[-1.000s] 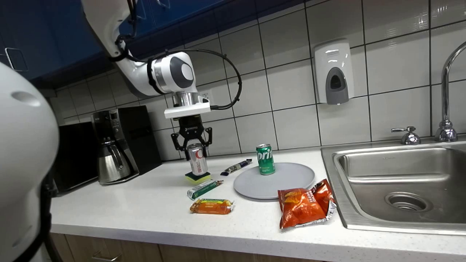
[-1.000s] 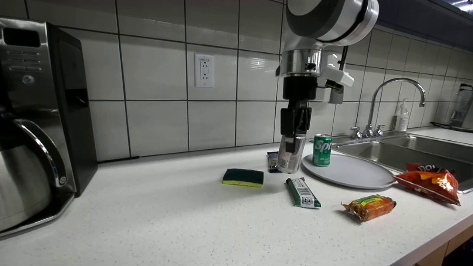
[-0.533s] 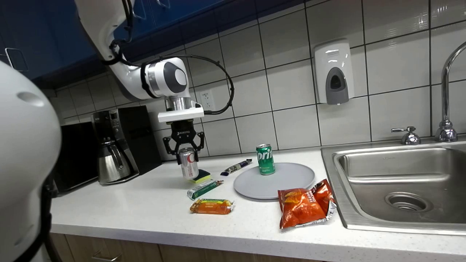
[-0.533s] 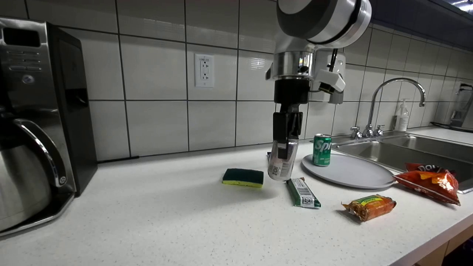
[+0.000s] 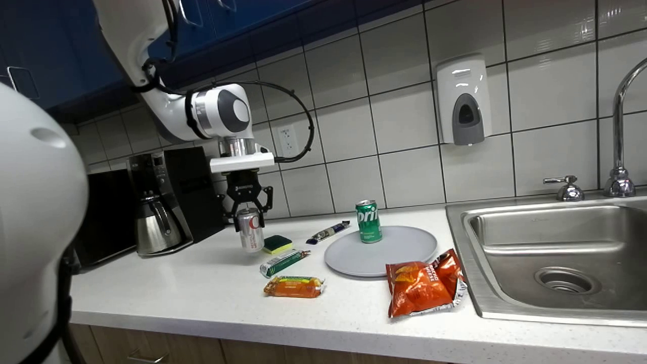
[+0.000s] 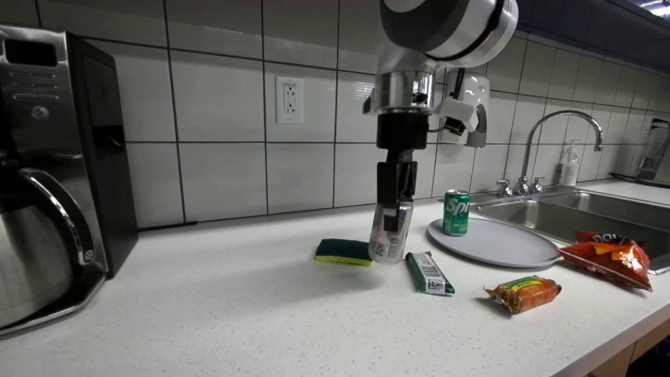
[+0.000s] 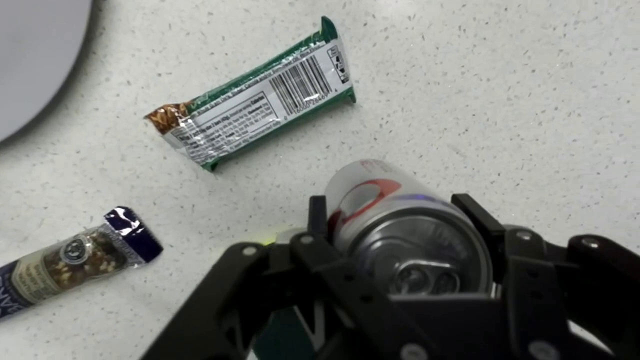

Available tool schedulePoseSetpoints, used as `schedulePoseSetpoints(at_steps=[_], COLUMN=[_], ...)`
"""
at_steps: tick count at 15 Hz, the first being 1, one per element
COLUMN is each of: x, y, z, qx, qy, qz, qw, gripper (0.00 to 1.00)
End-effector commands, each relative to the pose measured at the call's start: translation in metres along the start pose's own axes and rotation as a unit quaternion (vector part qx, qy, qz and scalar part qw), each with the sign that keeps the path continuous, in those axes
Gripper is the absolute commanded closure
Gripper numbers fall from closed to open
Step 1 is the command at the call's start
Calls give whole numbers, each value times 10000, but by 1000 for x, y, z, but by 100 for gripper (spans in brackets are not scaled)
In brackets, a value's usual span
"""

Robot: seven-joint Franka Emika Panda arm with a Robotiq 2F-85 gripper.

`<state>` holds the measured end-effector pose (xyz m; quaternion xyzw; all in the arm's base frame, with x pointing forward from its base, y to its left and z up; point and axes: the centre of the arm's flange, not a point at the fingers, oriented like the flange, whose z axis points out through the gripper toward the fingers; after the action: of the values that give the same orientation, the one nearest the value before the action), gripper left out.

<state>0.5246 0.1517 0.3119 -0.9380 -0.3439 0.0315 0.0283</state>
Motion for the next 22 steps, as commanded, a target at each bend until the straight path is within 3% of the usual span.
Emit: schedulePoseSetpoints(at_steps=[1, 18, 19, 20, 22], x=[6, 11, 11, 11, 11], y=[-10, -30, -31, -31, -32], z=[-4, 32, 31, 31, 30], qx=[141, 373, 371, 370, 367], qy=[-63, -361, -369, -378, -379], qz=[-272, -561, -565, -573, -593], qw=[9995, 9971, 9970, 9970, 9968], gripper=[62, 62, 30, 10, 0])
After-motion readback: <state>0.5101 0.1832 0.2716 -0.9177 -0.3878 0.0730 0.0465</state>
